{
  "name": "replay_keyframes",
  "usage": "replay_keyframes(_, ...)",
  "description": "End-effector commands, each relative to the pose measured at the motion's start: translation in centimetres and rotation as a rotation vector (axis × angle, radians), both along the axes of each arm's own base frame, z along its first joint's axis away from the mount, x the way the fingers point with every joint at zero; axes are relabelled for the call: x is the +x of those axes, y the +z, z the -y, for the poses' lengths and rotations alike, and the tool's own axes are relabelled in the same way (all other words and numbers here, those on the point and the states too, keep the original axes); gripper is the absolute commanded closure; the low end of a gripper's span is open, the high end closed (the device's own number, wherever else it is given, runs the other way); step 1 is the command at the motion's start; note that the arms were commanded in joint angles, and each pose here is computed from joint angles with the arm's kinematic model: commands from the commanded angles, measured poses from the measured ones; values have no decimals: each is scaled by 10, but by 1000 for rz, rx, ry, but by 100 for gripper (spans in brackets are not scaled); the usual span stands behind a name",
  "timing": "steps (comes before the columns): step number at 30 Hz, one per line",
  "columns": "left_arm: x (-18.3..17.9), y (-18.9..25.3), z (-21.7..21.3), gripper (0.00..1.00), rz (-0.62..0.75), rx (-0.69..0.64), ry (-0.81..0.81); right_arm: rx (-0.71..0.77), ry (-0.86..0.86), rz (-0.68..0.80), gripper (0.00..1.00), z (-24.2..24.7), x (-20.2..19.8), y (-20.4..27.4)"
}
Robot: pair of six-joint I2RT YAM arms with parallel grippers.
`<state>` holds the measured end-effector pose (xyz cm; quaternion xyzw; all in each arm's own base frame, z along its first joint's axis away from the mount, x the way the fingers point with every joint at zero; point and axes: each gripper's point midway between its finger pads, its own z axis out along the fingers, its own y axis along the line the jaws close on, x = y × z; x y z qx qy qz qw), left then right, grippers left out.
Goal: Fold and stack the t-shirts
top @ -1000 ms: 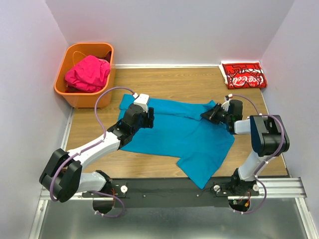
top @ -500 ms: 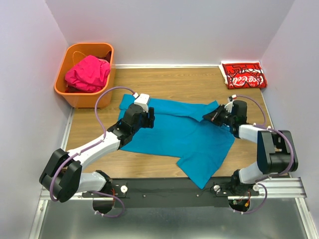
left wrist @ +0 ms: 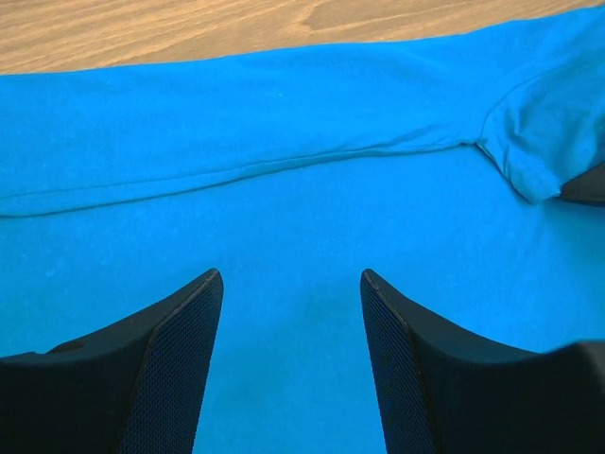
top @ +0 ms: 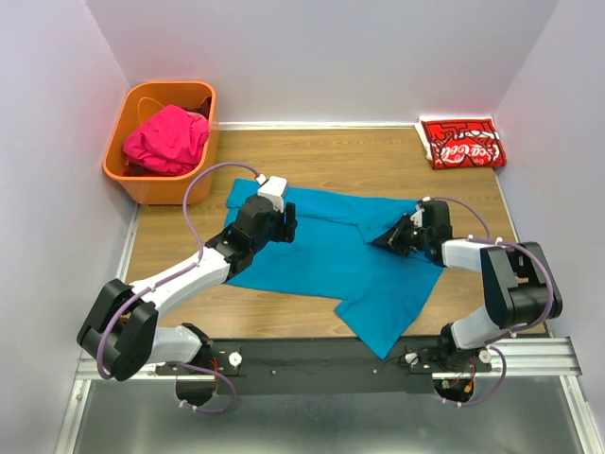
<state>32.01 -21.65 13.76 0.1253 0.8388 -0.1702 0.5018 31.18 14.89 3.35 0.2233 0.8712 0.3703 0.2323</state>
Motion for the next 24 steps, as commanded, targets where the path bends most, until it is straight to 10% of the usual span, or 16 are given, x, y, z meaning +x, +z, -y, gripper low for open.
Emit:
replay_keyframes(1, 4, 12, 9, 32, 24, -13, -33, -38, -68, -43, 86, 2, 13, -2)
replay_keyframes(17, 4, 5, 13, 32, -3, 0, -53, -79, -99, -97, 86, -16, 39, 21)
replay_keyframes(24, 3, -2, 19, 32, -26, 3, -86, -137, 31, -134, 56, -30, 23, 9)
